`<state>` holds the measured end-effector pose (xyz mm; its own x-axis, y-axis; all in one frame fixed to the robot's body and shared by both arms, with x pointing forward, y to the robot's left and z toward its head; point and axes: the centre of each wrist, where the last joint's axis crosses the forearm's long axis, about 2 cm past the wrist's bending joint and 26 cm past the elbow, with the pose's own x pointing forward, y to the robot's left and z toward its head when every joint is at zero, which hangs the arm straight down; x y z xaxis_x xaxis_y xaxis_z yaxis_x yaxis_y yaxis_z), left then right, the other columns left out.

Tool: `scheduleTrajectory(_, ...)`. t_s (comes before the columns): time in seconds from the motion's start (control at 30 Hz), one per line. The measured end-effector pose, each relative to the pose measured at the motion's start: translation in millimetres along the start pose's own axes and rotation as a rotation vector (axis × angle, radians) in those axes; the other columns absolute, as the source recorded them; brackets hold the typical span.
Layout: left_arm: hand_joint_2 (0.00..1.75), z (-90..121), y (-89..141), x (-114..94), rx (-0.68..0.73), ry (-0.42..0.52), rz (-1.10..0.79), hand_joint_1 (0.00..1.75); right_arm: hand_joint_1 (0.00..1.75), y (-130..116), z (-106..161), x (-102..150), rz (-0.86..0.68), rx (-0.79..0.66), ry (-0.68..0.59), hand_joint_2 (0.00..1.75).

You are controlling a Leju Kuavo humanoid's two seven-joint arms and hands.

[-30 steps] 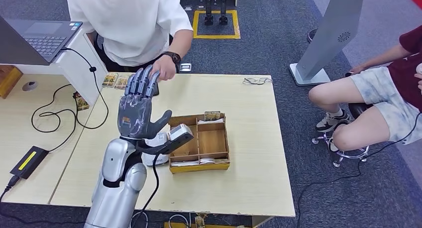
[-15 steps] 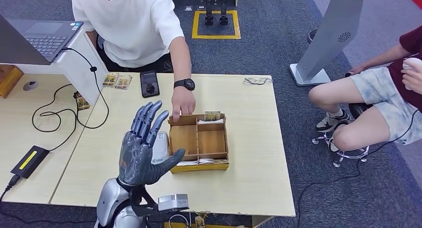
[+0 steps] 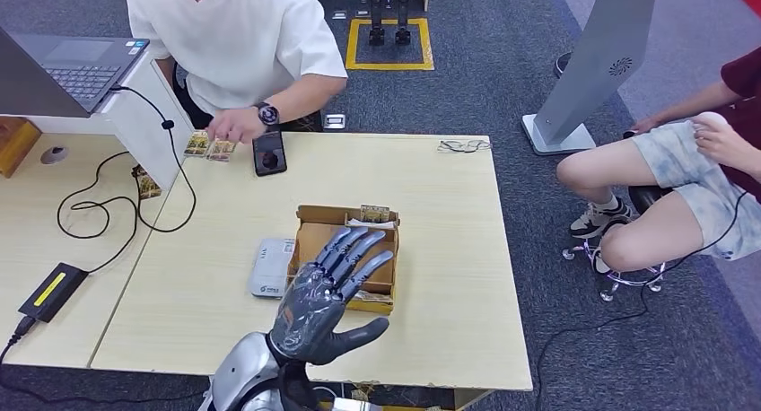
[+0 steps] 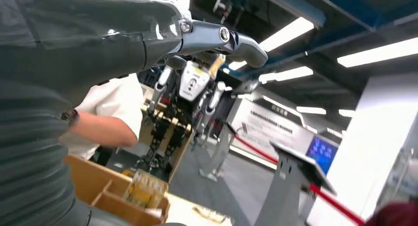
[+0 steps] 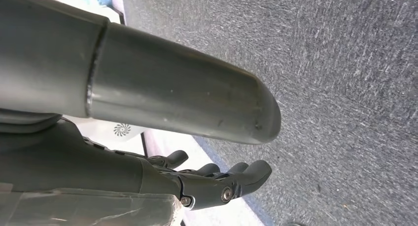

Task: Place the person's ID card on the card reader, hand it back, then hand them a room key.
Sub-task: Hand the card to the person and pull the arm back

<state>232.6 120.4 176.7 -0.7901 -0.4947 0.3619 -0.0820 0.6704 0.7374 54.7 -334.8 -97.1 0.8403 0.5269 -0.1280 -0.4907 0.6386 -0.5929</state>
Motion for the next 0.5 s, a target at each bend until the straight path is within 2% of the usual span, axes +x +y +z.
scheduleTrajectory(0.2, 1.75, -1, -18, -2, -0.113, 0.016, -0.046, 0.0, 0.0, -1, -1, 1, 0.005, 0.001, 0.005, 0.0)
scheduleTrajectory(0.5, 1.75, -2, -43, -15, -0.267, 0.003, -0.127, 0.0, 0.0, -3, -2, 5, 0.023, -0.002, 0.004, 0.0)
